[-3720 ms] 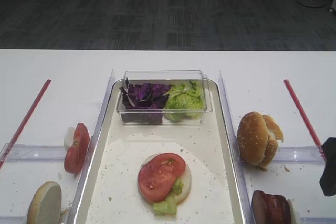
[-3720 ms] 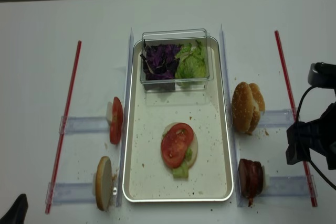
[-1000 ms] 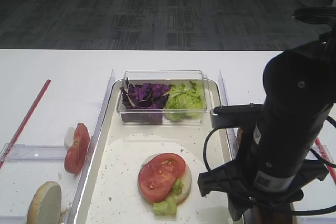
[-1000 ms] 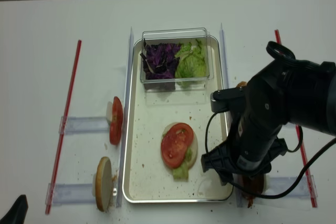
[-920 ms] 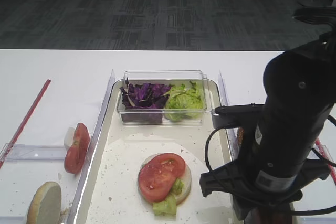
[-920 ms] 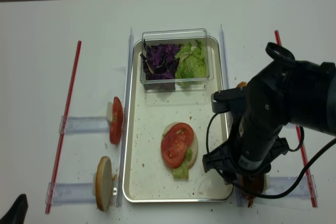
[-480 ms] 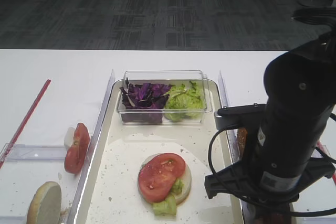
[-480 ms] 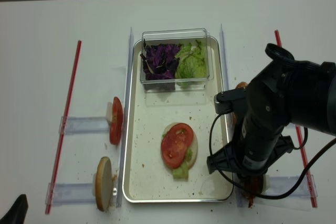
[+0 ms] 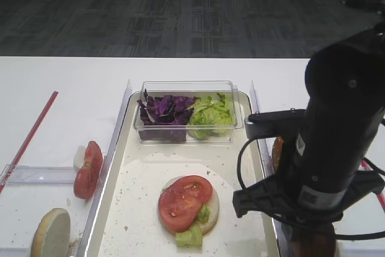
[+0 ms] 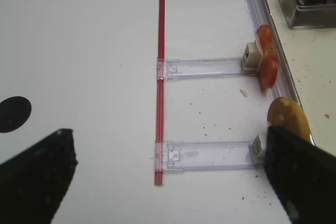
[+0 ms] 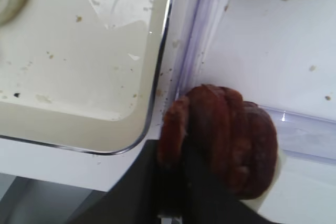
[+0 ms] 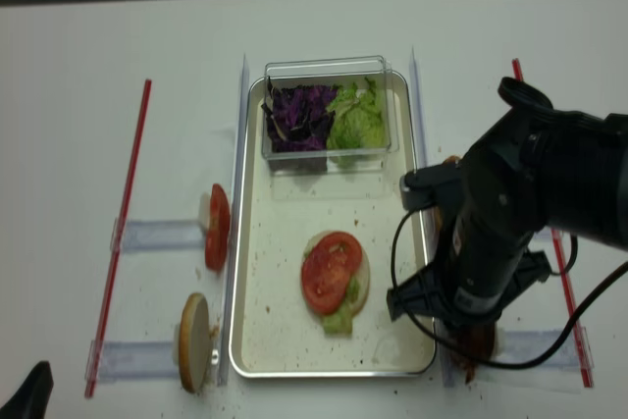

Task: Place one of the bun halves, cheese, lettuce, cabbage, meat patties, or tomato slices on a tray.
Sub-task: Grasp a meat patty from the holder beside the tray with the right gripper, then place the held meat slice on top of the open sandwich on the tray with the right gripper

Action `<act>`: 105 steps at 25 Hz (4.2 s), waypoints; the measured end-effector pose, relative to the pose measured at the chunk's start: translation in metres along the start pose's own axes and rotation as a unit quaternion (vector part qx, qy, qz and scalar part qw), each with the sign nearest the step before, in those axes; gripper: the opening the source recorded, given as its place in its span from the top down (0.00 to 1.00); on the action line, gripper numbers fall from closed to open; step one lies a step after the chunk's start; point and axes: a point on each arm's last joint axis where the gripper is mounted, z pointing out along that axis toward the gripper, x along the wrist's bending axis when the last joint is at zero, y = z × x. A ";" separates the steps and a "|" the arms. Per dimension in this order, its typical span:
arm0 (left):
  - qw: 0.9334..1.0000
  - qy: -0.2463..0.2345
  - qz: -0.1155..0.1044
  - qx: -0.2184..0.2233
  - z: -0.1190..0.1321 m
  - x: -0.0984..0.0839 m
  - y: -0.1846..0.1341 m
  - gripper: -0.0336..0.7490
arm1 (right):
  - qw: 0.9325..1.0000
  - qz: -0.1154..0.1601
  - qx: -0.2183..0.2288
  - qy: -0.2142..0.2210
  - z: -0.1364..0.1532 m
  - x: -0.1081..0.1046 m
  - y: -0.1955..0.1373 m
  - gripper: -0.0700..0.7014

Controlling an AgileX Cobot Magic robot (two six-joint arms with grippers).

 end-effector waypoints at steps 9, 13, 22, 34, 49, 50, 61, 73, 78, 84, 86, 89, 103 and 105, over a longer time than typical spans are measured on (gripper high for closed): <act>1.000 0.000 0.000 0.000 0.000 0.000 0.000 0.10 | 1.000 -0.009 -0.029 0.001 -0.034 0.004 0.005 0.76; 1.000 0.000 0.000 0.000 0.000 0.000 0.000 0.10 | 1.000 -0.008 -0.028 0.000 -0.036 0.004 0.004 0.76; 1.000 0.000 0.000 0.000 0.000 0.000 0.000 0.10 | 1.000 -0.008 -0.029 0.001 -0.038 0.005 0.005 0.76; 1.000 0.000 0.000 0.000 0.000 0.000 0.000 0.10 | 0.999 -0.012 -0.045 0.009 -0.054 0.011 0.012 0.76; 1.000 0.000 0.000 0.000 0.000 0.000 0.000 0.10 | 0.998 -0.004 -0.054 0.015 -0.054 0.000 0.025 0.76; 1.000 0.000 0.000 0.000 0.000 0.000 0.000 0.10 | 0.998 -0.003 -0.056 0.017 -0.055 -0.001 0.027 0.76; 1.000 0.000 0.000 0.000 0.000 0.000 0.000 0.10 | 0.997 -0.014 -0.070 0.010 -0.060 -0.002 0.031 0.76; 1.000 0.000 0.000 0.000 0.000 0.000 0.000 0.10 | 0.998 0.033 -0.049 -0.022 -0.070 -0.035 0.039 0.76; 1.000 0.000 0.000 0.000 0.000 0.000 0.000 0.10 | 0.998 0.032 -0.043 -0.016 -0.070 -0.037 0.039 0.76; 1.000 0.000 0.000 0.000 0.000 0.000 0.000 0.10 | 0.997 0.010 -0.057 0.051 -0.071 -0.025 0.042 0.77; 1.000 0.000 0.000 0.000 0.000 0.000 0.000 0.10 | 0.991 -0.004 -0.067 0.118 -0.073 -0.013 0.044 0.77; 1.000 0.000 0.000 0.000 0.000 0.000 0.000 0.10 | 0.973 -0.024 -0.087 0.212 -0.080 0.003 0.046 0.77; 1.000 0.000 0.000 0.000 0.000 0.000 0.000 0.10 | 0.924 -0.063 -0.118 0.359 -0.096 0.027 0.048 0.77; 1.000 0.000 0.000 0.000 0.000 0.000 0.000 0.10 | 0.923 -0.066 -0.119 0.361 -0.097 0.028 0.051 0.77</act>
